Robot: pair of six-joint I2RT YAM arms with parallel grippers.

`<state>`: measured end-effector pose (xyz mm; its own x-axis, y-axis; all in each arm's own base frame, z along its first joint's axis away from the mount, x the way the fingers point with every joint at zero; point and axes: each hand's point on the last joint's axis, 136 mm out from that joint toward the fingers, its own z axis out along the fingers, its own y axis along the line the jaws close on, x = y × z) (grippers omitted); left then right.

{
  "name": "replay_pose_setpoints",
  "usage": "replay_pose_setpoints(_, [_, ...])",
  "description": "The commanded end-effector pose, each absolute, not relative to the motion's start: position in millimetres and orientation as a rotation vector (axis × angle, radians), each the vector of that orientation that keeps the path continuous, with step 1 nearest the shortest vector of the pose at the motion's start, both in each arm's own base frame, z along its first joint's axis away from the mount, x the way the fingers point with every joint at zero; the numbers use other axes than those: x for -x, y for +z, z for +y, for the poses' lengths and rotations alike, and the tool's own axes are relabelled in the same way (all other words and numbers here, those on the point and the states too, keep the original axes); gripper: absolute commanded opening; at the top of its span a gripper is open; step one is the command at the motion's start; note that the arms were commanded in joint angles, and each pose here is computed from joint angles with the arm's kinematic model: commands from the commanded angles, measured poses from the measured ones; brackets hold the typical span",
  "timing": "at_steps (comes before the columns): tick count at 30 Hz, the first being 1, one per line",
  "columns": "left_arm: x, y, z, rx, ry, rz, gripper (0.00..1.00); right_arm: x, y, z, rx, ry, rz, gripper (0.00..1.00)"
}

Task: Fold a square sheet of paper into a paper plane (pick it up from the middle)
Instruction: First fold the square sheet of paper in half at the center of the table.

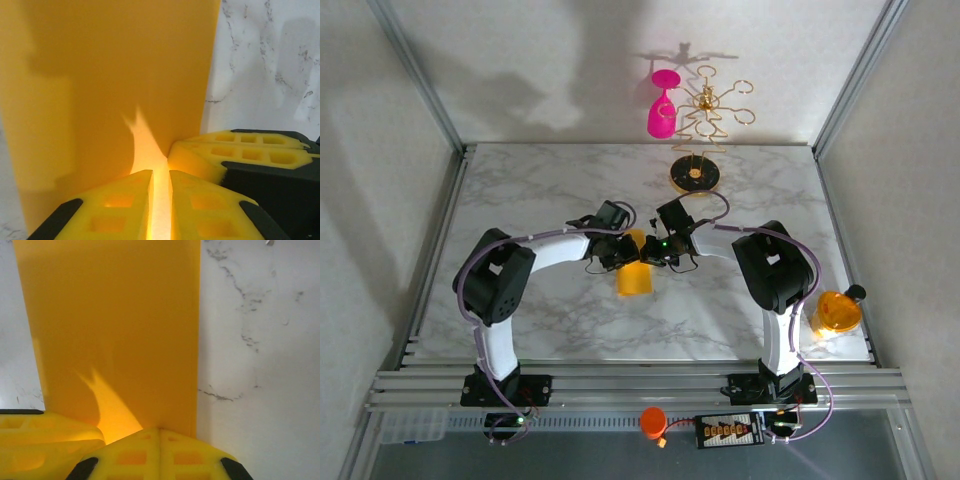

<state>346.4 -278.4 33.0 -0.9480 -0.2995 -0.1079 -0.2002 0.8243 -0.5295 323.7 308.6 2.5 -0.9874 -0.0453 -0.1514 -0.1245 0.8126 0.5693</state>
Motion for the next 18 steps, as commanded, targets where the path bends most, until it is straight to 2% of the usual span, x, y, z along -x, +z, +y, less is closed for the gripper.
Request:
replay_pose_setpoints(1, [-340.5,26.7,-279.3,0.34,-0.724,2.873,0.16,-261.8,-103.1,221.7,0.016,0.282,3.209,0.05])
replay_pose_setpoints(18, [-332.1,-2.6,-235.5,0.404,-0.518,2.926,0.12,-254.8,-116.1,205.6,0.033,0.164,3.229,0.04])
